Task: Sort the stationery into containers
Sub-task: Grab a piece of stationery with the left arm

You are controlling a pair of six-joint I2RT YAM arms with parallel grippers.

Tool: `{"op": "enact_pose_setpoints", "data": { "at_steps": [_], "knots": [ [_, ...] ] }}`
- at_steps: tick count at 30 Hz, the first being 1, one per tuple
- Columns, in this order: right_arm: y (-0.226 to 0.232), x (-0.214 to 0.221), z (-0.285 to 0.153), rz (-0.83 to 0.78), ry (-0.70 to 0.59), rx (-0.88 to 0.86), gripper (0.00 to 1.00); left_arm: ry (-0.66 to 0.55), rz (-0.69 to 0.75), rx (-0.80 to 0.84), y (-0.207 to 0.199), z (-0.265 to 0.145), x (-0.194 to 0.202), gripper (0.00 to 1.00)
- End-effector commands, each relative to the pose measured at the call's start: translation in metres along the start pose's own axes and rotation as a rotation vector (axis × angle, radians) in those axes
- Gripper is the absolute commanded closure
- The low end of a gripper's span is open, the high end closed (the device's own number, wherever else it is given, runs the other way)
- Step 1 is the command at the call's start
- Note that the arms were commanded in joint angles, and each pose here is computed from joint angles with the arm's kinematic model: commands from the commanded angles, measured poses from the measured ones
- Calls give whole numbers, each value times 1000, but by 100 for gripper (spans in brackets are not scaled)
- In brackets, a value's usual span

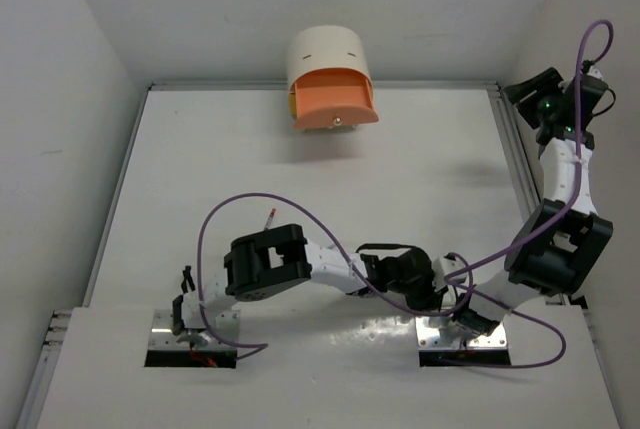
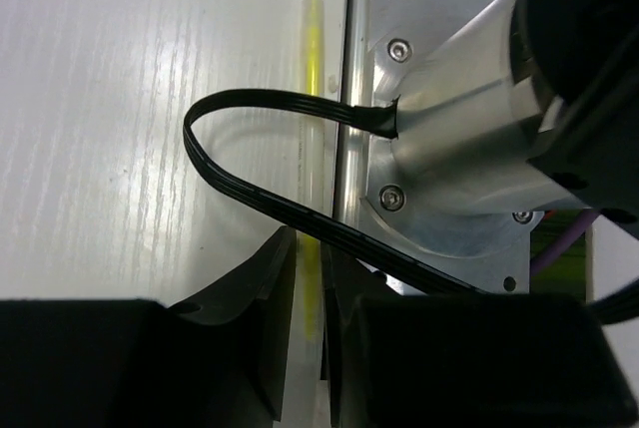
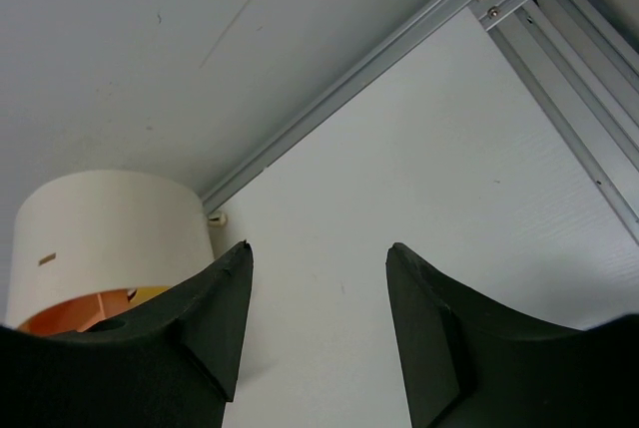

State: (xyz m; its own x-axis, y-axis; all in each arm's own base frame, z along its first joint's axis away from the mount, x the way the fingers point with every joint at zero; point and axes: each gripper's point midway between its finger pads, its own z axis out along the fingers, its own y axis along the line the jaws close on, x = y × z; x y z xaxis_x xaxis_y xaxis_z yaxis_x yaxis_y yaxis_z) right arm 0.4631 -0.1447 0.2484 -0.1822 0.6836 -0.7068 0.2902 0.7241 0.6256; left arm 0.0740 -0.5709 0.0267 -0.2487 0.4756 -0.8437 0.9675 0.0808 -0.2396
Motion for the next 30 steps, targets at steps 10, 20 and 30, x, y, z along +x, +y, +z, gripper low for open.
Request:
{"op": "enact_pose_setpoints", "data": {
  "at_steps": [10, 20, 30],
  "knots": [
    [18, -20, -3, -31, -50, -63, 44, 100, 31, -203, 35, -16, 33, 70],
    [22, -25, -4, -31, -58, -72, 44, 167, 43, -286, 55, -47, 53, 73],
    [24, -27, -5, -39, -61, -76, 45, 250, 26, -245, 67, -85, 67, 87]
  ]
}}
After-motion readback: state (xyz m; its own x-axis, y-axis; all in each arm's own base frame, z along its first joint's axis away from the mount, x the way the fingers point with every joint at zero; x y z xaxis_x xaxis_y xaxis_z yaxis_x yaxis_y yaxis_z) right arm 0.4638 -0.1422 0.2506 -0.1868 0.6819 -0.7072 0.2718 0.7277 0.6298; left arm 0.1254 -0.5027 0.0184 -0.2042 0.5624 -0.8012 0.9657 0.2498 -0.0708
